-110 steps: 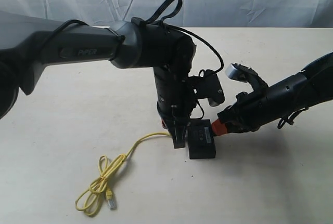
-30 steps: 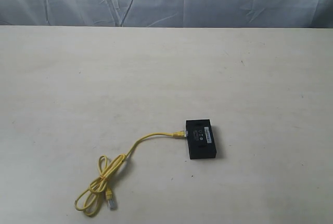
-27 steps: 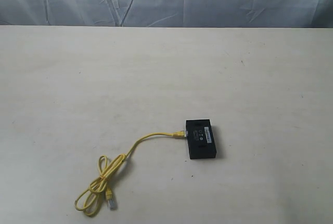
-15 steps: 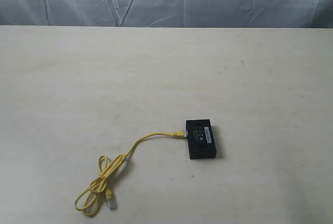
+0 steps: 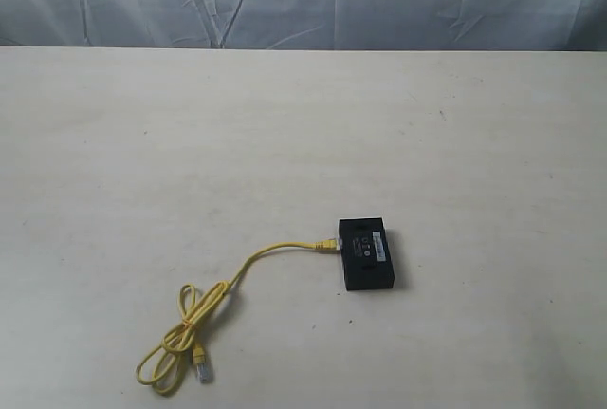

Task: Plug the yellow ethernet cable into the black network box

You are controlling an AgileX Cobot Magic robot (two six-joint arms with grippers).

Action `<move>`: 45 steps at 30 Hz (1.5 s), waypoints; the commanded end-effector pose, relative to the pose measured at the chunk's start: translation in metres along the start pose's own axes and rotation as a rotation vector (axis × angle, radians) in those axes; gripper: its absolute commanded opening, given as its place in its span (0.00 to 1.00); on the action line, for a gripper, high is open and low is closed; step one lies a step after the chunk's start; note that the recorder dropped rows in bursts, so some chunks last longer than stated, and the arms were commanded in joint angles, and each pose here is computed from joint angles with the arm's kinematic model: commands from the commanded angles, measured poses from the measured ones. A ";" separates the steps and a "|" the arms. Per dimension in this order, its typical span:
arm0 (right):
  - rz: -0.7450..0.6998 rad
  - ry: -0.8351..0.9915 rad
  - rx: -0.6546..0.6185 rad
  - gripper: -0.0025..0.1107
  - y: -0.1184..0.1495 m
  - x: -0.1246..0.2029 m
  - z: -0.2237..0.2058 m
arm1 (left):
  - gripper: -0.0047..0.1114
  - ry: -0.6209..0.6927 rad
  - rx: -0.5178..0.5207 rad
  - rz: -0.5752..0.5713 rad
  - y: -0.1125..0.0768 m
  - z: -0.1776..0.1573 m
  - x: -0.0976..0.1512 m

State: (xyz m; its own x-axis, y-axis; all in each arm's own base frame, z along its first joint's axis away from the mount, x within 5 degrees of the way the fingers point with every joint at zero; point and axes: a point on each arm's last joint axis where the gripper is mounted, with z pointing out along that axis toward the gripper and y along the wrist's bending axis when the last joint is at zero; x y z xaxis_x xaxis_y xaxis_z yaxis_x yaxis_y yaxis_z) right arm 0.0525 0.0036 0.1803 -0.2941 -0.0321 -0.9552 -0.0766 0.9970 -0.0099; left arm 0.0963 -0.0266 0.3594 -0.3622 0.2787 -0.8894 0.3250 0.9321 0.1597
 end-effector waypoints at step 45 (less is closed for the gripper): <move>0.013 -0.054 -0.009 0.02 0.001 -0.003 0.000 | 0.04 -0.325 -0.311 -0.223 -0.012 0.024 0.160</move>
State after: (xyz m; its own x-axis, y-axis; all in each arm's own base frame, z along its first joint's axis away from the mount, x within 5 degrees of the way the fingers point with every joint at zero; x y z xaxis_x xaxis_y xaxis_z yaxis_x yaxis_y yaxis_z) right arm 0.0534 0.0046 0.1829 -0.2621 -0.0075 -0.9650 -0.0795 0.9967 0.0138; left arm 0.0572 0.0009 0.2200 -0.1198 0.0448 -0.9918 -0.0177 0.9987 0.0472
